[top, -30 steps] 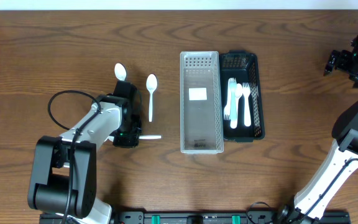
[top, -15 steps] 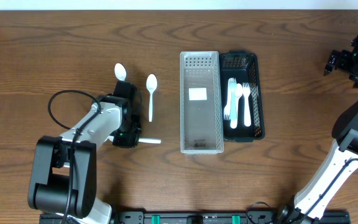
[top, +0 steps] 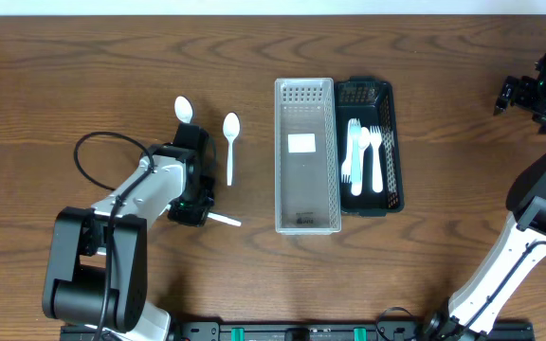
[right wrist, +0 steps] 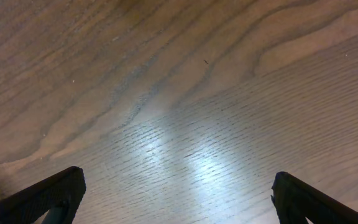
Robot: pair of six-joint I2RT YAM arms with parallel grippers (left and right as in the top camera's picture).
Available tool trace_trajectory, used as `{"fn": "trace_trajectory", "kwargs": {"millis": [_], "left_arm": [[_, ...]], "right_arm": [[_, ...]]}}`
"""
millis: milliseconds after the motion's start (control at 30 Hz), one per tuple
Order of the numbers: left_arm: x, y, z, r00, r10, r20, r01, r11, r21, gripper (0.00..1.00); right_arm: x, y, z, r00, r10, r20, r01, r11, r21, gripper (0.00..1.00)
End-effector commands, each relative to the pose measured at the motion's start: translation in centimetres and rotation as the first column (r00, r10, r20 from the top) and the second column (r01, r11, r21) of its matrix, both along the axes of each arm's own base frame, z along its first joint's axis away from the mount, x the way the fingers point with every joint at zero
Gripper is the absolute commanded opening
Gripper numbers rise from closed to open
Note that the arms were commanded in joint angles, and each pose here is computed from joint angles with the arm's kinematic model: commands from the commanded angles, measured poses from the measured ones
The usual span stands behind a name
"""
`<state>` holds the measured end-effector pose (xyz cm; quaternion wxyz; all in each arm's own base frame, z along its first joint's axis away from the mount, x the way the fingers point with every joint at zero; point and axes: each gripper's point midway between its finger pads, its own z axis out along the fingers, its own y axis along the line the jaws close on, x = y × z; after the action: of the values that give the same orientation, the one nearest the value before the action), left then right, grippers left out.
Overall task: Pack container
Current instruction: 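Carry the spoon right and drop it into the white basket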
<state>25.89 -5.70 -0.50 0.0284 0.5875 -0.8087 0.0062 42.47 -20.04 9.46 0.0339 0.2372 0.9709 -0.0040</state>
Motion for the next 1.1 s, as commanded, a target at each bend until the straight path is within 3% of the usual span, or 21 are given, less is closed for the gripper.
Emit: {"fn": "trace_trajectory", "kwargs": {"millis": [0, 167, 333, 533, 633, 767, 1033, 1067], "left_arm": [[2.1, 0.6, 1.9, 0.982, -0.168, 0.086, 0.165, 0.985, 0.041, 0.06], [6.1, -0.5, 7.3, 0.884, -0.375, 0.278, 0.366, 0.926, 0.086, 0.06], [9.2, -3.7, 15.5, 0.684, -0.547, 0.482, 0.525, 0.828, 0.195, 0.06], [9.9, -10.8, 21.7, 0.456, -0.629, 0.63, 0.63, 0.728, 0.271, 0.06], [9.1, -14.2, 22.3, 0.357, -0.678, 0.643, 0.688, 0.656, 0.31, 0.09], [8.1, -16.5, 21.0, 0.281, -0.76, 0.586, 0.741, 0.56, 0.371, 0.13], [7.1, -19.3, 16.3, 0.187, -0.865, 0.466, 0.839, 0.387, 0.382, 0.17], [7.0, -19.5, 16.0, 0.179, -0.871, 0.457, 0.845, 0.374, 0.381, 0.23]], "right_arm": [[0.0, -0.1, 0.4, 1.0, 0.002, 0.009, -0.002, 1.0, -0.006, 0.99], [0.0, -0.1, 0.4, 1.0, 0.002, 0.009, -0.002, 1.0, -0.006, 0.99], [0.0, -0.1, 0.4, 1.0, 0.002, 0.009, -0.002, 1.0, -0.006, 0.99], [0.0, -0.1, 0.4, 1.0, 0.002, 0.009, -0.002, 1.0, -0.006, 0.99], [0.0, -0.1, 0.4, 1.0, 0.002, 0.009, -0.002, 1.0, -0.006, 0.99], [0.0, -0.1, 0.4, 1.0, 0.001, 0.009, -0.001, 1.0, -0.006, 0.99], [0.0, -0.1, 0.4, 1.0, 0.002, 0.009, -0.002, 1.0, -0.006, 0.99], [0.0, -0.1, 0.4, 1.0, 0.002, 0.009, -0.002, 1.0, -0.006, 0.99]]}}
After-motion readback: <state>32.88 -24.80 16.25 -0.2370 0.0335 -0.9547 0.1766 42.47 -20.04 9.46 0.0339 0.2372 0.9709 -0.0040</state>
